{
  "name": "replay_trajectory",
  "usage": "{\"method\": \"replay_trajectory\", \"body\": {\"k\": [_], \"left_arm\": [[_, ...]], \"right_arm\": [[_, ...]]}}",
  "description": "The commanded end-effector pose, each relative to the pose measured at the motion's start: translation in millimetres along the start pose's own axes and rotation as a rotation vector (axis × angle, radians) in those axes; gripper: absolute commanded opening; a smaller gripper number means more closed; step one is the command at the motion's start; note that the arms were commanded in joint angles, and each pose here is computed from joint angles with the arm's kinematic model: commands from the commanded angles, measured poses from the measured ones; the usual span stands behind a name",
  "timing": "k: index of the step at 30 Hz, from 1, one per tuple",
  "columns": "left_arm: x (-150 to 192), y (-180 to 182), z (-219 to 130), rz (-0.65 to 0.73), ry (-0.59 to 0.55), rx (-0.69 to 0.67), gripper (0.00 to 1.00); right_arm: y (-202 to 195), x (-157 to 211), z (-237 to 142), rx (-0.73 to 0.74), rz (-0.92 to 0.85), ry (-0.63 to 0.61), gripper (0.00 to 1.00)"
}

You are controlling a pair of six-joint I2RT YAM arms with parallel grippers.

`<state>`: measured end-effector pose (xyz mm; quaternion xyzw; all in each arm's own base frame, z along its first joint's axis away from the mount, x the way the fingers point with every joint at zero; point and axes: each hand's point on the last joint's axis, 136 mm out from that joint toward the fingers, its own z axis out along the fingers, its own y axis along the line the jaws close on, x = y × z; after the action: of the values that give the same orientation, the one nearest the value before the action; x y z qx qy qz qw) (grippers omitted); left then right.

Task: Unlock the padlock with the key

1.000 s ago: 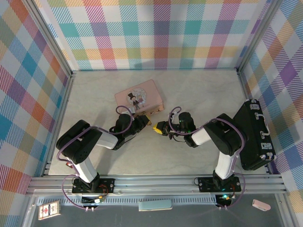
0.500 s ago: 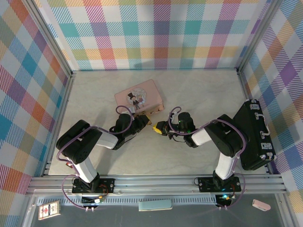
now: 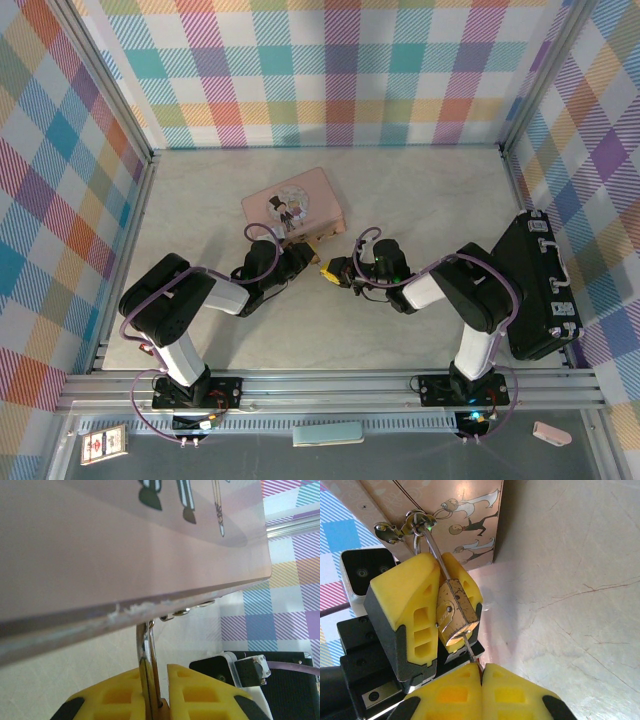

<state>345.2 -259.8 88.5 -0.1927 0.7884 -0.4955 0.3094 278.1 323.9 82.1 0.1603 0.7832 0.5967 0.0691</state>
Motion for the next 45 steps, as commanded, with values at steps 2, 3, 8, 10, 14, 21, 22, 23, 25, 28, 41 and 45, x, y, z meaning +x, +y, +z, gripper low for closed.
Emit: {"method": "replay_trajectory", "body": {"k": [2,3,8,10,14,21,22,23,25,28,41,45], "left_arm": [[-1.8,0.9,1.4,-0.097,0.002,0.006,0.05],[-1.8,1.1,1.2,-0.097,0.001,0.006,0.05],[-0.6,3.5,1.6,-0.097,0.003,-0.002,0.05],[0.1,2.8,2.3,-0.098,0.006,0.001,0.05],[0.0,1.0,2.3,-0.095,0.006,0.003,0.05],[0.2,0.1,-0.1,-0.088,0.006,-0.002,0.05],[0.4,-1.3,-0.3,-0.088,0.006,0.002,0.05],[-0.1,-2.4,-0.2,-0.088,0.005,0.005,0.05],[0.5,-3.8,0.0,-0.088,0.006,0.007,0.05],[1.2,-5.8,0.0,-0.086,0.006,0.010,0.05],[5.2,-7.4,-0.9,-0.086,0.011,0.008,0.05],[5.8,-7.4,-1.1,-0.086,0.009,0.007,0.04]], "right_arm": [[15.6,0.7,4.4,-0.049,-0.033,-0.004,0.00],[16.3,0.5,4.7,-0.051,-0.034,-0.004,0.00],[20.0,-2.1,8.4,-0.059,-0.036,-0.004,0.00],[22.6,-3.1,10.1,-0.066,-0.038,-0.003,0.00],[24.0,-4.2,11.4,-0.067,-0.041,-0.003,0.00],[22.6,-4.2,12.1,-0.063,-0.039,-0.004,0.00],[22.8,-3.8,12.4,-0.064,-0.039,-0.003,0.00],[22.4,-3.3,12.9,-0.063,-0.038,-0.002,0.00],[22.6,-2.0,14.1,-0.063,-0.039,0.001,0.00],[22.6,-0.4,16.1,-0.062,-0.040,0.005,0.00],[16.3,-2.5,14.9,-0.053,-0.019,-0.017,0.00],[16.6,-2.8,15.7,-0.054,-0.016,-0.015,0.00]]}}
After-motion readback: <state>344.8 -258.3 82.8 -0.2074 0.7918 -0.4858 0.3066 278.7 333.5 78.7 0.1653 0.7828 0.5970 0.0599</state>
